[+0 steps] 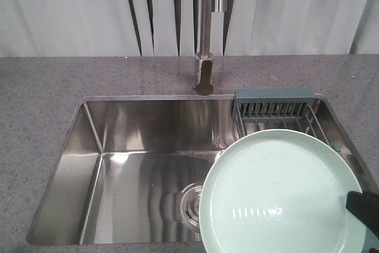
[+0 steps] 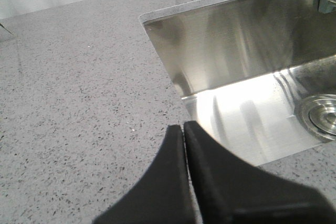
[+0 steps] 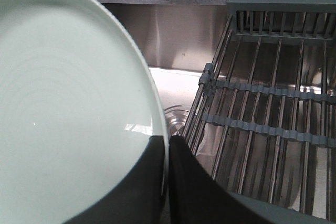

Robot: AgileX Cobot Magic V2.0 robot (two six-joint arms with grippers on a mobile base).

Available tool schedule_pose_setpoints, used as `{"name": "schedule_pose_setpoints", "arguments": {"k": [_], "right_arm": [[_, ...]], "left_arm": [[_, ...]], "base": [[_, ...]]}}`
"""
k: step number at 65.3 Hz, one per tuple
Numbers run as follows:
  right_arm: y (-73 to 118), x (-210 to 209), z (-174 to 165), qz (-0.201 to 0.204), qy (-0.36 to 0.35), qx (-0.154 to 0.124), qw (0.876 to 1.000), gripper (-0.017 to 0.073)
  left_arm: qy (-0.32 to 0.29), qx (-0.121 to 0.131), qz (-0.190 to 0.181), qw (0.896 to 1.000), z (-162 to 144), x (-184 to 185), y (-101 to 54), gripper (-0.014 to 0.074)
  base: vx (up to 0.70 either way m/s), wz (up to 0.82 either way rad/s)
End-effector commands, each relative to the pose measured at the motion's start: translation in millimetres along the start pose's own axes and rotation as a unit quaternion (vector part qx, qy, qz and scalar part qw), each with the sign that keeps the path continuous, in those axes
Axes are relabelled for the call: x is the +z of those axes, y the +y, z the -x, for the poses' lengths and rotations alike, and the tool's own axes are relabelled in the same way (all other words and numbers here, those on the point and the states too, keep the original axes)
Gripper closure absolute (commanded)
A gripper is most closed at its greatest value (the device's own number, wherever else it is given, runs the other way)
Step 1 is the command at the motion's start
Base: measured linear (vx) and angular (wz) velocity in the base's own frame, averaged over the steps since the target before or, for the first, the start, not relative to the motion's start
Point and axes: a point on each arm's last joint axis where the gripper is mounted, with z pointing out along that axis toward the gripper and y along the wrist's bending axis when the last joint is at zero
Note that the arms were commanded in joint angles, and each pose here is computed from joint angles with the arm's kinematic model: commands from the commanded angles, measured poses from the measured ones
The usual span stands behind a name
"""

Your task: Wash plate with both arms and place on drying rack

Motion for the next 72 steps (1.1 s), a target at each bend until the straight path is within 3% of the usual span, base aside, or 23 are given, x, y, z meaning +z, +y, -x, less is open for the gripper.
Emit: {"name": "schedule_pose_setpoints", "arguments": {"k": [1, 72], "right_arm": [[1.7, -3.7, 11.9, -0.001, -0.037, 0.009, 0.999, 0.0561], [1.7, -3.7, 11.9, -0.001, -0.037, 0.009, 0.999, 0.0561]], "left_arm": [[-0.054, -0.005, -0.006, 0.998, 16.8, -4.7, -0.9, 0.06], [-0.054, -0.005, -0.006, 0.998, 16.8, -4.7, -0.9, 0.06]], "base": [[0.03, 0.02], [0.02, 0.01]]}}
